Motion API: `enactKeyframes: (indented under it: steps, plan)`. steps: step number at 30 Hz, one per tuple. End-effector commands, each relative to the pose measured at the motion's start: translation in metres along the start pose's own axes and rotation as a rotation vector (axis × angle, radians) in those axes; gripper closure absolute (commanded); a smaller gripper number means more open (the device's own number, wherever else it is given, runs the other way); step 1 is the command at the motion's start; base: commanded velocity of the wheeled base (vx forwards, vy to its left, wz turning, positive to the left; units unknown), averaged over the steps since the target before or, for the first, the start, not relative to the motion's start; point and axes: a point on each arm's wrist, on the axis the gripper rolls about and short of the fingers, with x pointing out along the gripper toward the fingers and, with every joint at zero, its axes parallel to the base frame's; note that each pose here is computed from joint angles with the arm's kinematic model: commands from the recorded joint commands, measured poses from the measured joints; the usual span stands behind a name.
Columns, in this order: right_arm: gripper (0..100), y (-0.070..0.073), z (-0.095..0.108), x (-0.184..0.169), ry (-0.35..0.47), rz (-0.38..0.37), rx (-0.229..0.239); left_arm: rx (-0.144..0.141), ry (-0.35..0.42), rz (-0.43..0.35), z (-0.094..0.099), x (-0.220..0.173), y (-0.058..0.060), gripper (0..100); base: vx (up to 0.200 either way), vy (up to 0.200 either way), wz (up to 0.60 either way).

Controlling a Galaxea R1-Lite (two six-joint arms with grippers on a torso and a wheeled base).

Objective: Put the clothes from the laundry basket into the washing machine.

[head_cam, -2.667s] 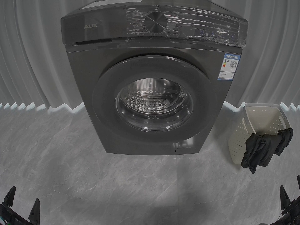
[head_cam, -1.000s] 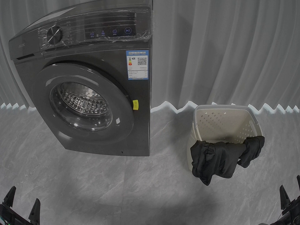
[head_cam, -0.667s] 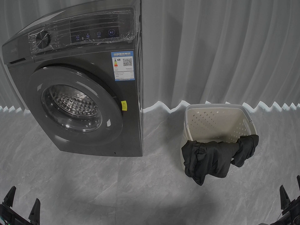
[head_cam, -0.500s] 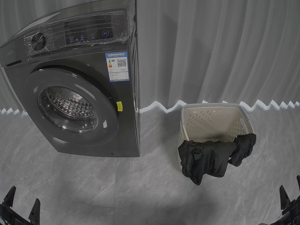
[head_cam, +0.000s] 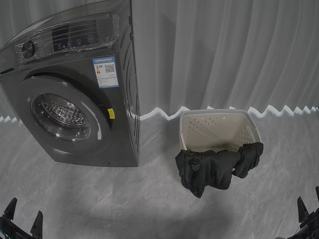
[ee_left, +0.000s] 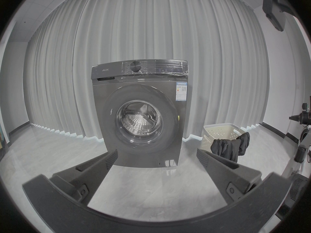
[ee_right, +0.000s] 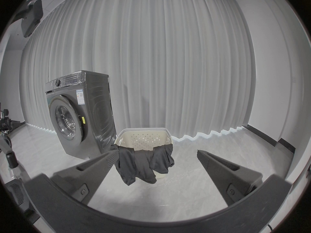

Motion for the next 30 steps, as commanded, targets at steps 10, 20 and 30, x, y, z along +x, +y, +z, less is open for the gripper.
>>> enactKeyframes:
  steps: [10, 20, 30]
  plan:
    - [0, -0.0001, -0.0052, 0.0, 0.001, -0.002, 0.0, 0.0, 0.0, 0.001, -0.0049, -0.0001, 0.0, 0, 0.0, -0.2, 0.0]
    - [0, -0.0001, -0.0052, 0.0, 0.001, 0.0, 0.0, 0.0, 0.0, 0.001, -0.0049, -0.0001, 0.0, 0, 0.0, -0.2, 0.0]
    - [0, -0.0001, -0.0052, 0.0, 0.001, 0.0, 0.0, 0.0, 0.0, 0.001, -0.0049, -0.0001, 0.0, 0, 0.0, -0.06, 0.0]
